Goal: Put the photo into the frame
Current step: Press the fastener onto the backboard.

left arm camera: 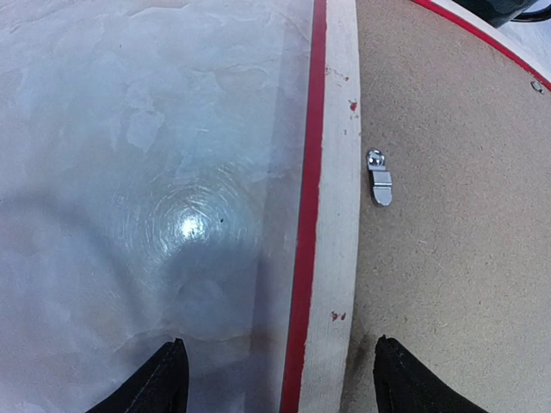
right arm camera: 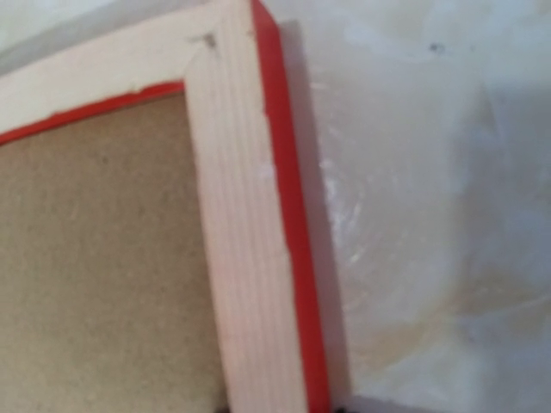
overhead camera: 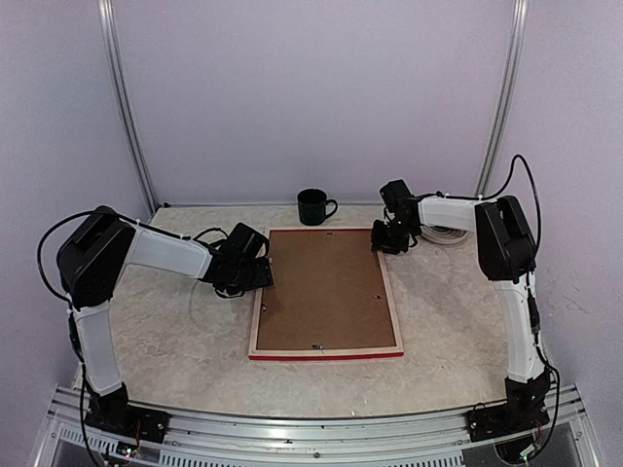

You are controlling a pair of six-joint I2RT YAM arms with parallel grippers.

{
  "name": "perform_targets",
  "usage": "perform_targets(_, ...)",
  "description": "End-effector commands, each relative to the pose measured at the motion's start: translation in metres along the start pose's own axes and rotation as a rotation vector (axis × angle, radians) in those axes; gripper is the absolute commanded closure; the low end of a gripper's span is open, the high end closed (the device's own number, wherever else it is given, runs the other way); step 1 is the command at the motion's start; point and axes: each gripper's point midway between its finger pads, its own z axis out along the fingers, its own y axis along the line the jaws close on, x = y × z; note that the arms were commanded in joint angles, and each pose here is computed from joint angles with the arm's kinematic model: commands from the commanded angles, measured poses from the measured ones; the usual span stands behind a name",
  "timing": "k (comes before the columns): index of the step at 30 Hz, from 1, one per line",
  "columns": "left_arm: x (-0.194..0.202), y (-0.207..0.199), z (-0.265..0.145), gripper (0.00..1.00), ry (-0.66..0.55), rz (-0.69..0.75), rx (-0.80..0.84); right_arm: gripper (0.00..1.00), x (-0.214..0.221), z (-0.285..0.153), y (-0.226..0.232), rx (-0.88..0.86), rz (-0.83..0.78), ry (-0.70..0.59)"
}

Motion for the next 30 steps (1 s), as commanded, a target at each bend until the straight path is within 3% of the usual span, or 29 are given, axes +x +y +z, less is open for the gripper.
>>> perform_targets(1, 0.020, 0.017, 0.004, 0.27, 0.062, 0.003, -0.040, 0.73, 0.003, 0.003, -0.009, 0.013, 0.043, 0.018)
perform_targets(6, 0.021, 0.016, 0.003, 0.27, 0.062, 0.002, -0.038, 0.73, 0.005, 0.001, -0.011, 0.038, 0.075, 0.034)
perform_targets(12, 0.023, 0.016, 0.003, 0.27, 0.063, -0.007, -0.034, 0.65, 0.008, 0.000, -0.006, 0.005, 0.173, 0.040)
perform_targets(20, 0.024, 0.014, 0.001, 0.27, 0.063, -0.003, -0.027, 0.66, 0.002, -0.007, -0.002, 0.048, 0.199, 0.006)
perform_targets(24, 0.024, 0.014, 0.001, 0.27, 0.063, -0.004, -0.025, 0.71, 0.006, -0.005, -0.006, 0.088, 0.197, 0.000)
perform_targets(26, 0.025, 0.014, 0.001, 0.27, 0.063, -0.004, -0.026, 0.81, 0.009, -0.004, -0.005, 0.088, 0.190, 0.009)
perform_targets(30, 0.024, 0.014, 0.001, 0.27, 0.063, -0.001, -0.024, 0.82, 0.012, -0.002, -0.005, 0.094, 0.182, 0.015)
